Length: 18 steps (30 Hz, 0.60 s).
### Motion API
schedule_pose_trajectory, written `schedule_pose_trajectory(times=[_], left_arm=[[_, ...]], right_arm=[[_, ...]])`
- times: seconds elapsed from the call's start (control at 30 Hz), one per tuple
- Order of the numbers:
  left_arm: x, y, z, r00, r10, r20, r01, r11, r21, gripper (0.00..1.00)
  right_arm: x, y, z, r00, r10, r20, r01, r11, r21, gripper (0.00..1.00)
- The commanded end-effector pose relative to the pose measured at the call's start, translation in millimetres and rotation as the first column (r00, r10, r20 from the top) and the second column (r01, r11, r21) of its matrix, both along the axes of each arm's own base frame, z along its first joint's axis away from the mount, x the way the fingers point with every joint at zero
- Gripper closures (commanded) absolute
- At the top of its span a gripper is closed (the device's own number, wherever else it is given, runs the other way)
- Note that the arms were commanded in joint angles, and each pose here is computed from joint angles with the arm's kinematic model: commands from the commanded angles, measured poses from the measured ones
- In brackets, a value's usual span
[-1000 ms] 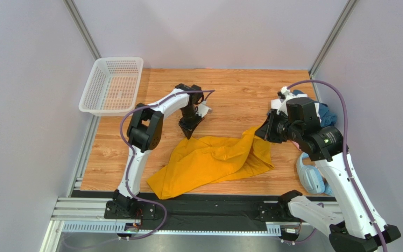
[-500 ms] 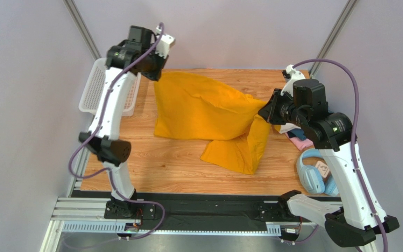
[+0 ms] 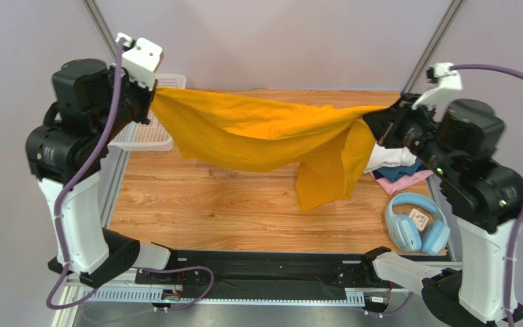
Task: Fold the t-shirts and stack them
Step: Flatten out the tshirt
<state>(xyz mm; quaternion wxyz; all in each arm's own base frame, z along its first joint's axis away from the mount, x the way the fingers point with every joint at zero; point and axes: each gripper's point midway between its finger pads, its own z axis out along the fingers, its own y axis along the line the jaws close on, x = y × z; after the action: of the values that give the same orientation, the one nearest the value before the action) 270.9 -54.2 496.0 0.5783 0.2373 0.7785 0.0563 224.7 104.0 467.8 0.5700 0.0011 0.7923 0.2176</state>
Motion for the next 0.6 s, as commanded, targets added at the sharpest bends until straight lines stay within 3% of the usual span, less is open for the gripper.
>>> schedule_pose_trajectory(times=[0.0, 0.2, 0.3, 0.43, 0.57], left_arm=[[-56, 38, 20, 0.993, 0.088, 0.075, -0.09, 0.995, 0.034, 1.0], [-99, 56, 41, 0.973, 0.111, 0.205, -0.108, 0.994, -0.025, 1.0], [-98, 58, 30, 0.975, 0.124, 0.184, -0.124, 0.992, -0.014, 1.0], [-74, 47, -3, 0.99, 0.104, 0.093, -0.107, 0.994, 0.02, 1.0], [-24, 27, -54, 0.996, 0.088, -0.016, -0.086, 0.994, 0.067, 1.0]], right_arm=[[-47, -18, 66, 0.98, 0.0, 0.201, -0.017, 0.996, 0.082, 1.0], [-122, -27, 97, 0.931, 0.076, 0.356, -0.143, 0.976, 0.164, 1.0], [-126, -27, 83, 0.946, 0.079, 0.315, -0.142, 0.973, 0.182, 1.0], [-88, -12, 42, 0.986, 0.072, 0.149, -0.099, 0.978, 0.182, 1.0], [-33, 4, -1, 0.998, 0.051, 0.022, -0.054, 0.99, 0.127, 1.0]])
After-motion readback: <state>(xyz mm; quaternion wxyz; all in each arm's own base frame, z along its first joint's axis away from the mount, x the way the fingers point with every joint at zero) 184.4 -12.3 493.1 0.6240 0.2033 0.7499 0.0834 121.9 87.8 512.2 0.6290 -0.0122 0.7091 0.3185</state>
